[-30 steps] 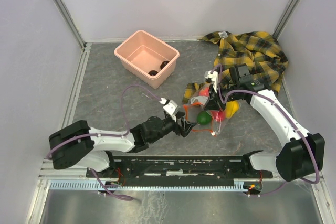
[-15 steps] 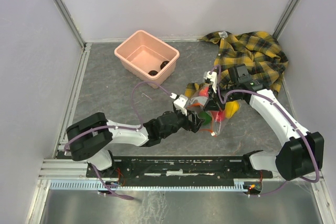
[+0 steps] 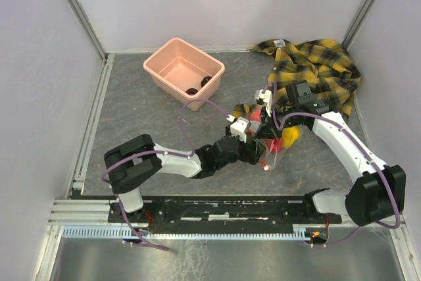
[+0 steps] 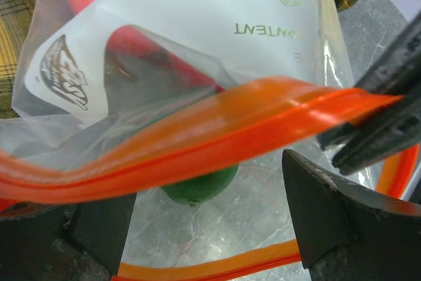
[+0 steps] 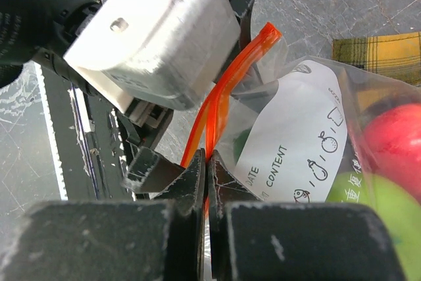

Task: Open the zip-top bag and remove the fake food
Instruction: Pick up the fake fruit from the zipper food storage bag.

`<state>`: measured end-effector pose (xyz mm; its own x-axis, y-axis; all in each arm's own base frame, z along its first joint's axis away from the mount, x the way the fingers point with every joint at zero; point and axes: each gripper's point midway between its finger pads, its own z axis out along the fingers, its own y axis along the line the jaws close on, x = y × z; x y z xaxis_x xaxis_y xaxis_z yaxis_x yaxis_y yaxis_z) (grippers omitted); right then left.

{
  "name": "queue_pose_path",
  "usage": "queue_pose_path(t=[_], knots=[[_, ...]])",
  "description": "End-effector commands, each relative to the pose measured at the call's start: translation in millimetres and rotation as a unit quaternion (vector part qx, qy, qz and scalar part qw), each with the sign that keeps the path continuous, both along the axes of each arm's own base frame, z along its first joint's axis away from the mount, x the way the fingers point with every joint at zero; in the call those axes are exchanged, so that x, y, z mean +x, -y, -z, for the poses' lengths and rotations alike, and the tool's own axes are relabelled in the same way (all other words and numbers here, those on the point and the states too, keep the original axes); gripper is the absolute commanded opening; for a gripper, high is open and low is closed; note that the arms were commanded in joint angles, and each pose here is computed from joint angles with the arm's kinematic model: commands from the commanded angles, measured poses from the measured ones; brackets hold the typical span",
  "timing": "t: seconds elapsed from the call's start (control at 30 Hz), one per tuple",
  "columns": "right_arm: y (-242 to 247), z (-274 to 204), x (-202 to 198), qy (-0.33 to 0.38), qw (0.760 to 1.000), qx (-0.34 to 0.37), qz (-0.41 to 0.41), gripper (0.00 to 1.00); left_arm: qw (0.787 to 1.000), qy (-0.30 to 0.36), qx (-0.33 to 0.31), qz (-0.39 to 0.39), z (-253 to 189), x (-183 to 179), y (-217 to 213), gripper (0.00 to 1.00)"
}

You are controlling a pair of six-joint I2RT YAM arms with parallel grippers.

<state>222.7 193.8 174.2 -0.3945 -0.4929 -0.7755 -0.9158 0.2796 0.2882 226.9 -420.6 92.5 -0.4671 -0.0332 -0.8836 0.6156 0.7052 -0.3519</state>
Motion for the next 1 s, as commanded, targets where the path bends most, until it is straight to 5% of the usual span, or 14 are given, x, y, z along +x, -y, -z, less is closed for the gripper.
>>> queue_pose_path(t=[0.0,0.97], knots=[[-5,-12,5,0.020,1.000,0.014,-0.011,0.02,1.000,0.001,-0.015,-0.003,-5,4,13,0.92],[-6,-10,4,0.013,1.000,0.016,-0.012,0.02,0.999,0.033,0.027,-0.032,45,16,21,0.86]])
